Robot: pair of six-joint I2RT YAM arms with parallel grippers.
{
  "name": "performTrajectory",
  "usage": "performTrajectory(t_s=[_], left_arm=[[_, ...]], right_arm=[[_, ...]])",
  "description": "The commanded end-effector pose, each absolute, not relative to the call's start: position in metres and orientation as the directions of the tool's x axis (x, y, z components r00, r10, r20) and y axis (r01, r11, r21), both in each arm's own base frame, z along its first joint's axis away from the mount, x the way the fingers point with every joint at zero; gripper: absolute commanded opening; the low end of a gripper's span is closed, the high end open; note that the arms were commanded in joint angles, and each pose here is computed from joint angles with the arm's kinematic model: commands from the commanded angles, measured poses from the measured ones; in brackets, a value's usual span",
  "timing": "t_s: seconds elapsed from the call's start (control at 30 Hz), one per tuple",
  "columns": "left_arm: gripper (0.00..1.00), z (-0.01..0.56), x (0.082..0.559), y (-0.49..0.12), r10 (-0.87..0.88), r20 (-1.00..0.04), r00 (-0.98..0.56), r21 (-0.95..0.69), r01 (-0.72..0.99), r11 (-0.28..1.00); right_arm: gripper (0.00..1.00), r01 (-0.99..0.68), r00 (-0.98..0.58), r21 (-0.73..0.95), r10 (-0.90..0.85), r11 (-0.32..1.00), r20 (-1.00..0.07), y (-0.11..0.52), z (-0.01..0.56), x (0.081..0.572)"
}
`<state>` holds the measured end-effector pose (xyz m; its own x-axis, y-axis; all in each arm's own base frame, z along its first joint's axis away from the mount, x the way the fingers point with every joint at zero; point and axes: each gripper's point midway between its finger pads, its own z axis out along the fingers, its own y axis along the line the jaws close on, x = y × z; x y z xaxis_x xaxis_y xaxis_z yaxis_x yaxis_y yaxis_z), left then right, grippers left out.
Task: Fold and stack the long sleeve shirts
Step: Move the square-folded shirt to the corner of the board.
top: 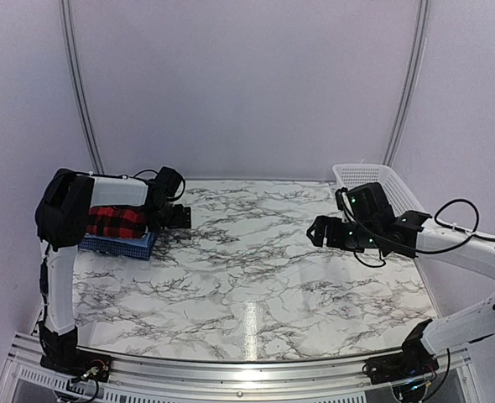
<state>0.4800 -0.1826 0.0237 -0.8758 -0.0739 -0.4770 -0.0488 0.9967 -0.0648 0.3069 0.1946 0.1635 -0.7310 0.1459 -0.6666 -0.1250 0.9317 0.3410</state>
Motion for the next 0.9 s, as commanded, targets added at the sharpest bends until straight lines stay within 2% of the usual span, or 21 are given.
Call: performTrajectory(t_s=[0.0, 0.23, 0.5, 0.87], left_arm=[[0.99, 0.021, 0.492, -0.169, -0.073, -0.481, -0.874, -0.045, -0.059, 0.997], [0.99, 0.033, 0.498, -0.177, -0.056, -0.495, -0.867, -0.073, -0.023, 0.997], [0.99, 0.076, 0.491, -0.206, -0.005, -0.555, -0.832, -0.104, 0.064, 0.992], [0.99, 0.159, 0.442, -0.267, 0.067, -0.678, -0.732, -0.137, 0.216, 0.967]], right_arm=[[0.99, -0.114, -0.732, 0.357, 0.165, 0.927, -0.661, 0.196, 0.163, 0.311], [0.98, -0.113, -0.733, 0.350, 0.160, 0.930, -0.661, 0.195, 0.161, 0.311], [0.98, -0.120, -0.720, 0.331, 0.147, 0.936, -0.678, 0.194, 0.165, 0.315], [0.98, -0.144, -0.627, 0.295, 0.144, 0.944, -0.766, 0.186, 0.203, 0.323]])
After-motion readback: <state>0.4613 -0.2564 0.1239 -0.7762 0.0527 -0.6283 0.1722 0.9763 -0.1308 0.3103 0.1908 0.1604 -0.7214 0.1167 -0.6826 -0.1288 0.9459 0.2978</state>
